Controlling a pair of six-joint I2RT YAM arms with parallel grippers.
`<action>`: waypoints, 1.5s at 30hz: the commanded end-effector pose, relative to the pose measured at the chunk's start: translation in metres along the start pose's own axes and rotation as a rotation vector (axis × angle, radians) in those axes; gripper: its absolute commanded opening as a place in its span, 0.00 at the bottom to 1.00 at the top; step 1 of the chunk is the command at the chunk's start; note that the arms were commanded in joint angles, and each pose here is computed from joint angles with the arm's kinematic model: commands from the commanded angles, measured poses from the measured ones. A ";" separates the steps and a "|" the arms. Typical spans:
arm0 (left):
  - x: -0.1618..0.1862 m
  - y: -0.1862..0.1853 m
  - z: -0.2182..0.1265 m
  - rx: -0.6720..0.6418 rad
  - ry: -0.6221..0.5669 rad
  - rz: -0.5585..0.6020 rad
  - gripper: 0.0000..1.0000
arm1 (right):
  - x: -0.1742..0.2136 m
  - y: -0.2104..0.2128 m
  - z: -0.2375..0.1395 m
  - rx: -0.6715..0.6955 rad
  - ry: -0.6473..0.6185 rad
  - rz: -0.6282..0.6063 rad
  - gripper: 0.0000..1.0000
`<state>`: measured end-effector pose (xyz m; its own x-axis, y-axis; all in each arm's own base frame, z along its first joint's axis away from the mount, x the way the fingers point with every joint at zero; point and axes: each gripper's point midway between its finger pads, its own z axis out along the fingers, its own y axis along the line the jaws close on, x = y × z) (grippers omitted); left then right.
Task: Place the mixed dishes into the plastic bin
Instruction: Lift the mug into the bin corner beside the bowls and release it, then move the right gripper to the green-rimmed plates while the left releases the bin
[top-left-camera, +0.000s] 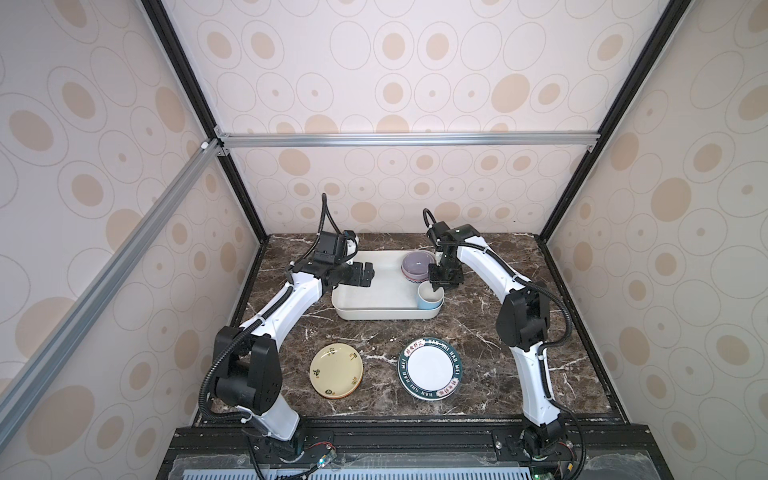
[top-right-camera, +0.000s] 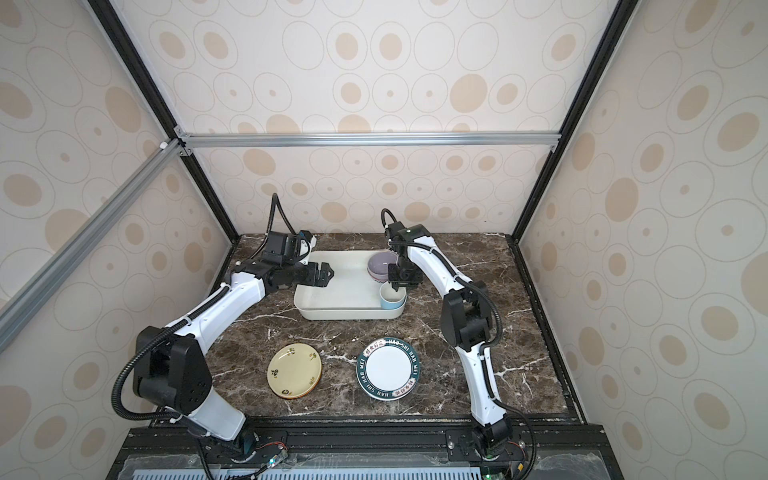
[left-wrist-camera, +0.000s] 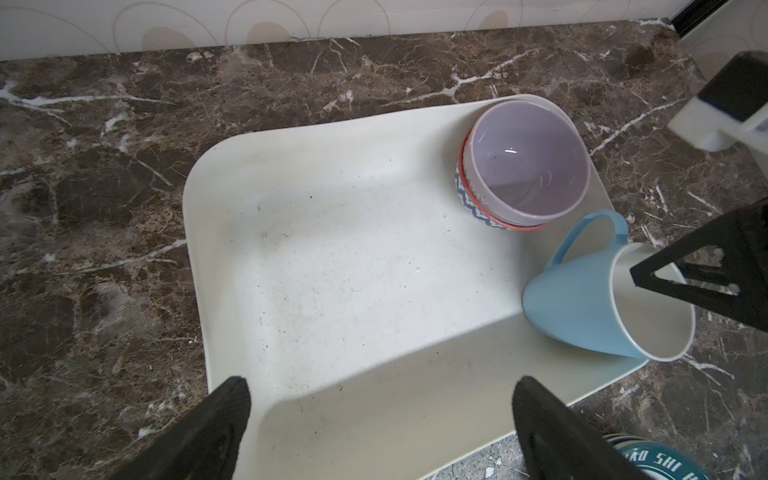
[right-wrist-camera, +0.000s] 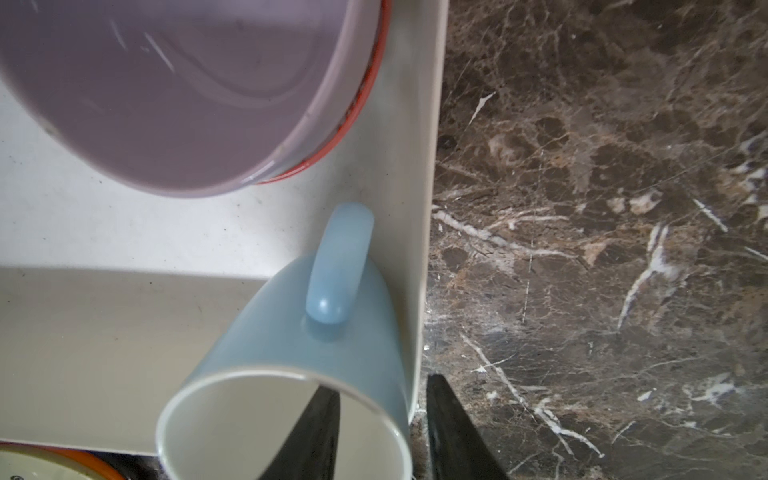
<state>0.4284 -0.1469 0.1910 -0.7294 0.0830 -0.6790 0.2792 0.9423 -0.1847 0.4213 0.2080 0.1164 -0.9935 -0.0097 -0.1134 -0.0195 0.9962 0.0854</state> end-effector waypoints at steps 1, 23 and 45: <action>-0.009 0.002 -0.015 -0.002 -0.040 0.006 0.99 | -0.003 0.004 -0.040 -0.031 -0.077 -0.013 0.40; 0.048 0.015 -0.070 -0.048 -0.017 -0.122 0.99 | 0.054 0.012 -0.110 -0.119 -0.142 -0.078 0.42; 0.138 0.021 -0.121 -0.083 -0.029 -0.355 0.99 | 0.160 0.042 -0.102 -0.295 -0.106 -0.133 0.46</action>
<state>0.2597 -0.0806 0.1916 -0.7404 -0.2461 -0.6255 -0.0066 0.9332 -0.3593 0.2557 0.2357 0.1973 -0.9661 -0.1360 -0.2195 -0.2029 0.9256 0.3194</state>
